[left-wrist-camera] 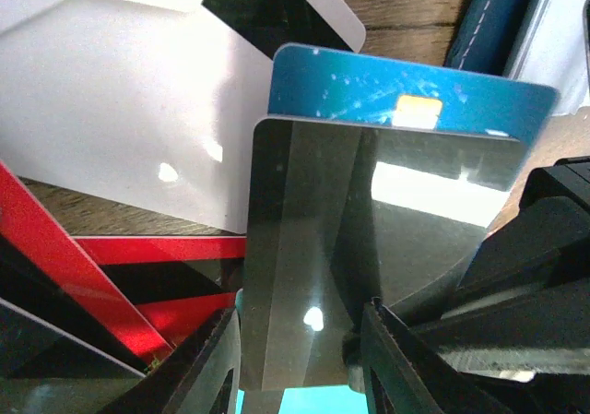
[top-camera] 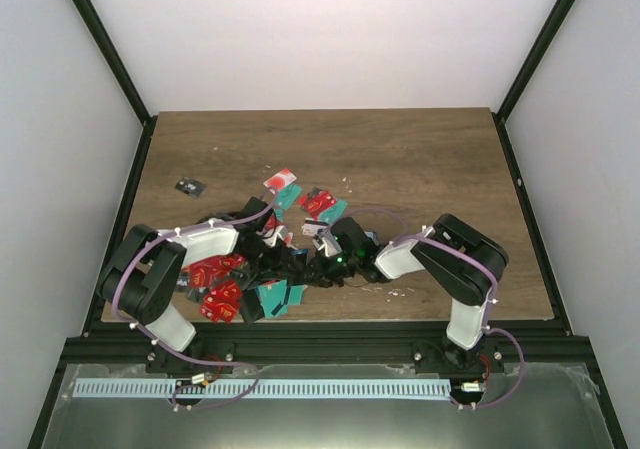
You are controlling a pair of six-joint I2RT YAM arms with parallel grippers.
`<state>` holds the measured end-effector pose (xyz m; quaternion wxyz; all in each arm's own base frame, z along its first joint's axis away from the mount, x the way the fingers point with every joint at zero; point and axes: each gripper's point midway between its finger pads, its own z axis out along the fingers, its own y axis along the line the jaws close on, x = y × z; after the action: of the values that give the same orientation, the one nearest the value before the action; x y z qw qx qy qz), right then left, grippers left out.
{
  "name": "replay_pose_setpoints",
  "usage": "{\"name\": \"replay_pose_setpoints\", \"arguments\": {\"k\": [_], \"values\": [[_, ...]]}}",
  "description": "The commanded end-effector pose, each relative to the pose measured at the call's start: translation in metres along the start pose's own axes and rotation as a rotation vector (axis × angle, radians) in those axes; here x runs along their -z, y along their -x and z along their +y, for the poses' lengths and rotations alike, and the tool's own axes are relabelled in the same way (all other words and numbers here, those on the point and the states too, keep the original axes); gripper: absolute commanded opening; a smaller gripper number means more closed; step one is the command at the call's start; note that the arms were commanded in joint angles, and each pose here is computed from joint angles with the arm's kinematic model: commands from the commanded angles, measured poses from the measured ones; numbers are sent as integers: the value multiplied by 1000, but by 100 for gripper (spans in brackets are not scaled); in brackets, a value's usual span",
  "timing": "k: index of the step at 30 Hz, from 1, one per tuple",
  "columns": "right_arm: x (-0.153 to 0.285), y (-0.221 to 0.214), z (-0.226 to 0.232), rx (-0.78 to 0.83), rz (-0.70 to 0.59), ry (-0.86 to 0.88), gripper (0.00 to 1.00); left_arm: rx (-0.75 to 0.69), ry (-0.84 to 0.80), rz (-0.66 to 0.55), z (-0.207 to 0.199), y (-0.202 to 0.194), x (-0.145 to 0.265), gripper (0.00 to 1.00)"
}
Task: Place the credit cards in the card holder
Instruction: Pick up the credit card from the center of the board.
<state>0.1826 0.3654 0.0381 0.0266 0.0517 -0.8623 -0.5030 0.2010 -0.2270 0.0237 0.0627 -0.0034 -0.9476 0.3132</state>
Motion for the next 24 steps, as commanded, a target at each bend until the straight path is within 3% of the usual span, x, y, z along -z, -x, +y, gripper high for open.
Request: {"name": "replay_pose_setpoints", "arguments": {"k": [1,6,11,16,24], "values": [[-6,11,-4,1,-15,-45,3,38,75,20,19,-8,-8,38],[-3,12,5,11,4,-61,1,2,77,-79,-3,11,21,37],[15,32,48,111,-18,1,1,-56,74,-236,-33,30,80,43],[40,49,87,218,-31,117,1,-66,31,-368,-38,37,126,46],[63,62,130,316,6,301,1,-99,-160,-426,-49,20,142,53]]}}
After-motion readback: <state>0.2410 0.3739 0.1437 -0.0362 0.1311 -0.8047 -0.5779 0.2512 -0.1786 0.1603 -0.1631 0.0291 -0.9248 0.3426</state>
